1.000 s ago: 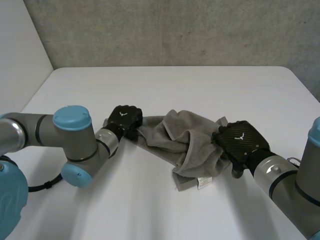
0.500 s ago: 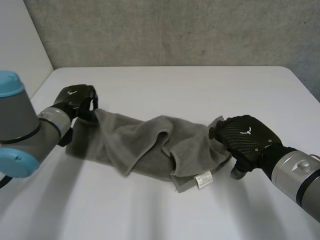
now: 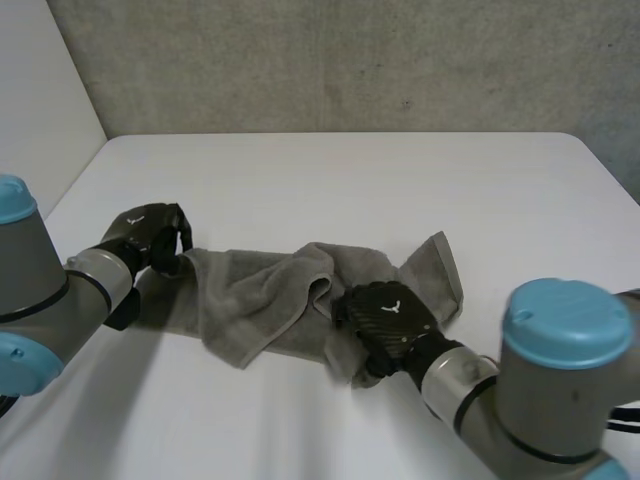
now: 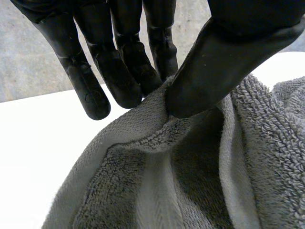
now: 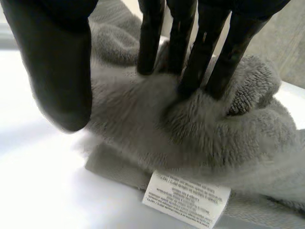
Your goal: Fold the towel.
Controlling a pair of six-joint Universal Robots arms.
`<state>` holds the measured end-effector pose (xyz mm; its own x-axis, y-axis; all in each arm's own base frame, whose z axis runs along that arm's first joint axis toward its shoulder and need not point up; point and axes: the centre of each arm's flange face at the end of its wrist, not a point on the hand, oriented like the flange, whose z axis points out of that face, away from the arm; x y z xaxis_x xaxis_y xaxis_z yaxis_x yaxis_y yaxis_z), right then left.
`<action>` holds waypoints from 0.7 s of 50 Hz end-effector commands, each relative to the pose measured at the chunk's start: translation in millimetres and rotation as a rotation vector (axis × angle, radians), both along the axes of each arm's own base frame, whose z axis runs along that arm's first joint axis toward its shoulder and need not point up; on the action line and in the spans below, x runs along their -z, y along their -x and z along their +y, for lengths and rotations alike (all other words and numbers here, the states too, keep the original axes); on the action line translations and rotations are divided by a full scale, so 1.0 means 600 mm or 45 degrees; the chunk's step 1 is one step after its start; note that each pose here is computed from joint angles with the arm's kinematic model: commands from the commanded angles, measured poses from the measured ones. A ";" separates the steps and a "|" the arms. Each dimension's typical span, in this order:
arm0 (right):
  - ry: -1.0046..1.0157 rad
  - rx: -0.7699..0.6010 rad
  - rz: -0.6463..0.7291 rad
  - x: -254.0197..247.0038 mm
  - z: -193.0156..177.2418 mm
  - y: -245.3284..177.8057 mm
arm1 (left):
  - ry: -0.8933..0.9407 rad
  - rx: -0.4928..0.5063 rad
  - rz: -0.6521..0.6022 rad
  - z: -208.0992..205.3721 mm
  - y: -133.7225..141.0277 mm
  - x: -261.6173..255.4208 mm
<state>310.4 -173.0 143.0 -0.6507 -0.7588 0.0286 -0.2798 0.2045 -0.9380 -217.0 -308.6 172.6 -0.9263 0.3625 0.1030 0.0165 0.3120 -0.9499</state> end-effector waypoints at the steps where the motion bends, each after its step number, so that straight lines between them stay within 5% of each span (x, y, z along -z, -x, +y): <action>1: 0.104 0.066 0.077 0.013 -0.020 -0.006 | -0.002 0.014 0.000 0.008 0.002 -0.005; 6: 0.202 0.088 0.006 -0.045 -0.025 -0.001 | 0.061 0.056 0.044 0.015 0.003 -0.047; 11: 0.455 0.184 -0.142 -0.234 -0.056 0.067 | 0.186 0.082 0.170 0.032 -0.006 -0.148; 17: 0.524 0.139 -0.181 -0.357 -0.072 0.114 | 0.331 0.077 0.310 0.043 -0.024 -0.245; 26: 0.487 0.179 -0.126 -0.409 -0.110 0.156 | 0.456 0.083 0.468 0.052 -0.043 -0.350; 35: 0.378 0.056 0.266 -0.311 -0.172 0.111 | 0.143 0.021 0.429 -0.026 -0.036 -0.229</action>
<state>222.2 -259.2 368.1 -0.7311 -0.6280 0.2666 -0.2803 -0.0797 -0.9566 -190.8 -293.1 364.5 -0.8303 0.4628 0.3107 -0.3270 0.0471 -0.9439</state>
